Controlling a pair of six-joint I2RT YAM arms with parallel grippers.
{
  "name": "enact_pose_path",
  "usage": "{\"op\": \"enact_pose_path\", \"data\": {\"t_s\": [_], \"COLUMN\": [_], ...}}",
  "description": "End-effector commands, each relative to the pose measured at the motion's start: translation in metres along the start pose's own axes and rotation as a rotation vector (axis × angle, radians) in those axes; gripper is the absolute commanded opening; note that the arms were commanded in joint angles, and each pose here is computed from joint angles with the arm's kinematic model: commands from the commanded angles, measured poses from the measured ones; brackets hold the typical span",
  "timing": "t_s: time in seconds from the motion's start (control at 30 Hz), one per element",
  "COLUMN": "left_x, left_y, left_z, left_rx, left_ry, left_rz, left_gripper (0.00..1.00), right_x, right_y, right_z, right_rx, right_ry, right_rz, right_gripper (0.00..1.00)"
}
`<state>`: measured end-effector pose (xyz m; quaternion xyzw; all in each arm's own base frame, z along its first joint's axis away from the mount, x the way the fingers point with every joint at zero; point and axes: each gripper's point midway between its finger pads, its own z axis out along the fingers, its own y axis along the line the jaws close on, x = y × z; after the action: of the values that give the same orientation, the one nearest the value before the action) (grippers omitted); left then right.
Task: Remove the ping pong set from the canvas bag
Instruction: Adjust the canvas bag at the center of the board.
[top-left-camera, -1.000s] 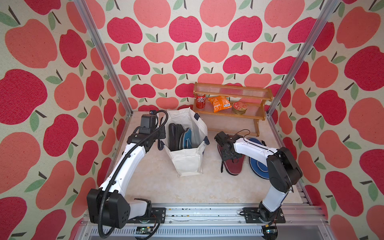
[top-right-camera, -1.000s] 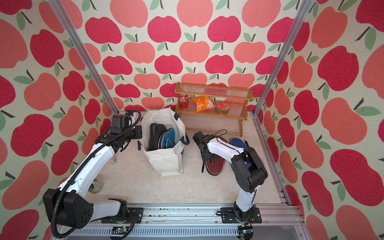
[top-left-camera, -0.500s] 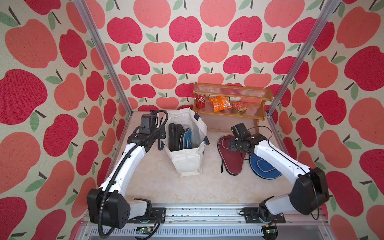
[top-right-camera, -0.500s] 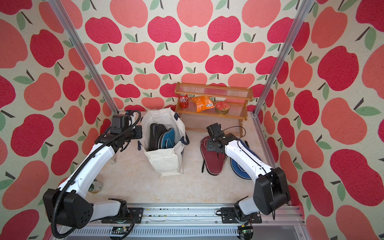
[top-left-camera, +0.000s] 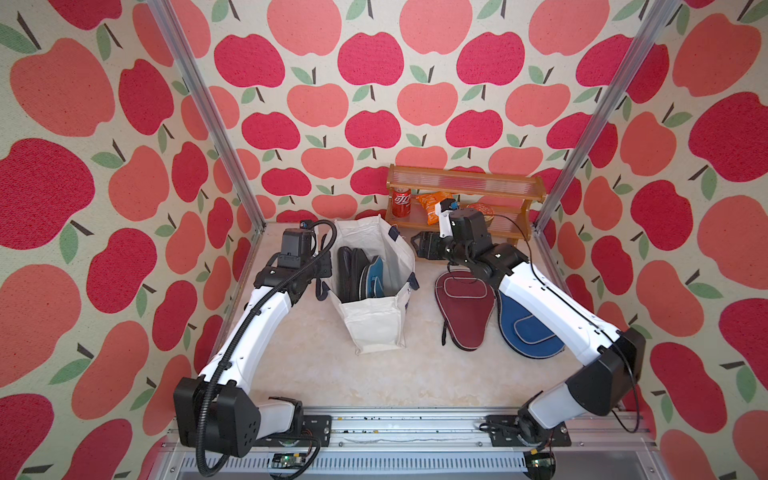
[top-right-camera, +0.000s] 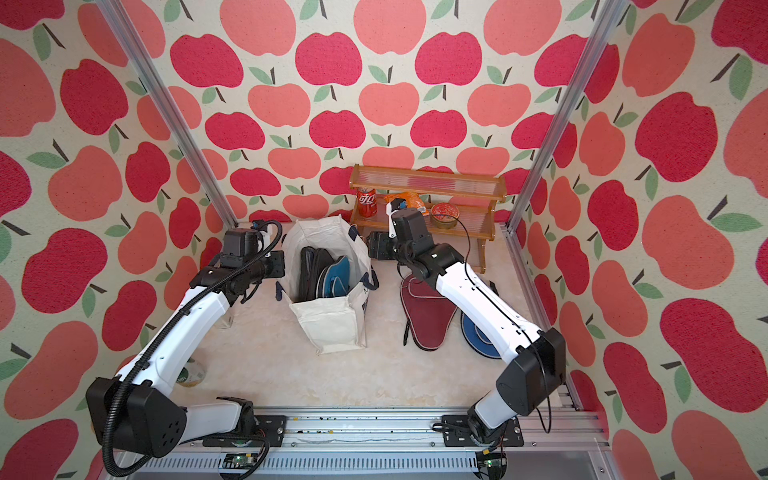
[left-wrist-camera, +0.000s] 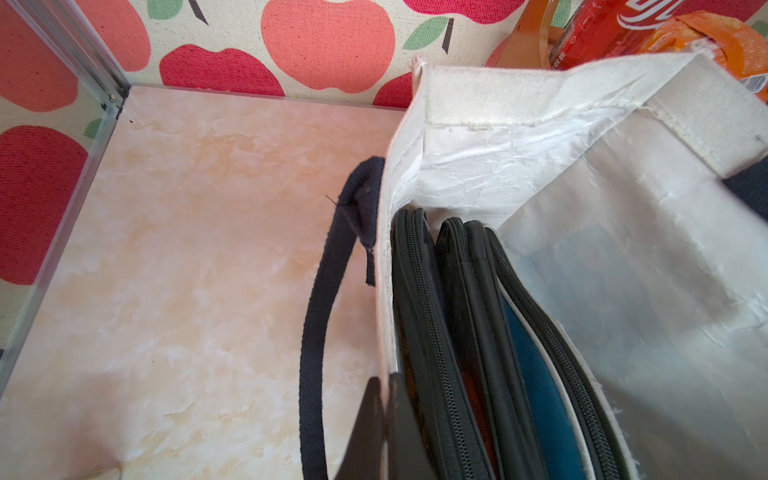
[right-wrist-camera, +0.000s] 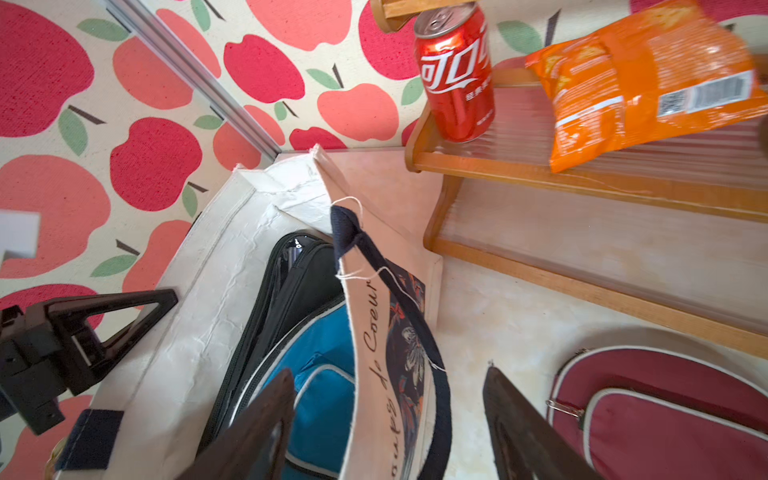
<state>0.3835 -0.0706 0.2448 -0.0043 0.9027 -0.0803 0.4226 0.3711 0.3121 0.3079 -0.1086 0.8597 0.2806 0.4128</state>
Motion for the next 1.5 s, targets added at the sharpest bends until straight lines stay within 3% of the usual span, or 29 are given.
{"op": "enact_pose_path", "data": {"t_s": [0.0,0.17,0.23,0.3,0.47,0.63,0.87,1.0,1.2,1.47], "left_x": [-0.033,-0.053,-0.064,-0.077,-0.111,-0.127,-0.087,-0.058,-0.018,0.024], "left_y": [-0.008,-0.009,-0.008,-0.01,-0.013,-0.013,0.002,-0.006,-0.016,-0.018], "left_z": [-0.012,-0.021,-0.024,-0.026,-0.029,-0.029,-0.022,-0.014,0.002,0.029], "left_rx": [0.026,0.033,0.037,0.048,0.049,0.03,-0.039,0.002,0.016,0.003], "left_ry": [-0.094,-0.12,-0.129,-0.147,-0.182,-0.175,0.011,0.128,0.257,0.406], "left_rz": [0.002,-0.002,-0.022,-0.046,-0.046,-0.019,-0.041,-0.101,-0.124,-0.149], "left_gripper": [0.0,0.0,0.0,0.0,0.0,0.0,0.01,0.19,0.36,0.51], "right_x": [0.021,0.043,0.051,0.057,0.066,0.082,0.082,0.081,0.084,0.088], "right_y": [0.015,0.009,0.006,0.008,0.02,0.029,0.02,0.019,0.018,0.014], "right_z": [0.016,0.034,0.041,0.046,0.057,0.067,0.061,0.06,0.059,0.053], "right_rx": [-0.059,-0.023,-0.016,-0.041,-0.107,-0.122,-0.091,-0.087,-0.088,-0.072], "right_ry": [0.11,0.201,0.22,0.224,0.207,0.196,0.164,0.157,0.156,0.149], "right_rz": [0.003,0.008,0.009,0.022,0.078,0.095,0.066,0.054,0.05,0.031], "right_gripper": [0.72,0.65,0.54,0.32,0.0,0.0,0.0,0.0,0.0,0.0]}}
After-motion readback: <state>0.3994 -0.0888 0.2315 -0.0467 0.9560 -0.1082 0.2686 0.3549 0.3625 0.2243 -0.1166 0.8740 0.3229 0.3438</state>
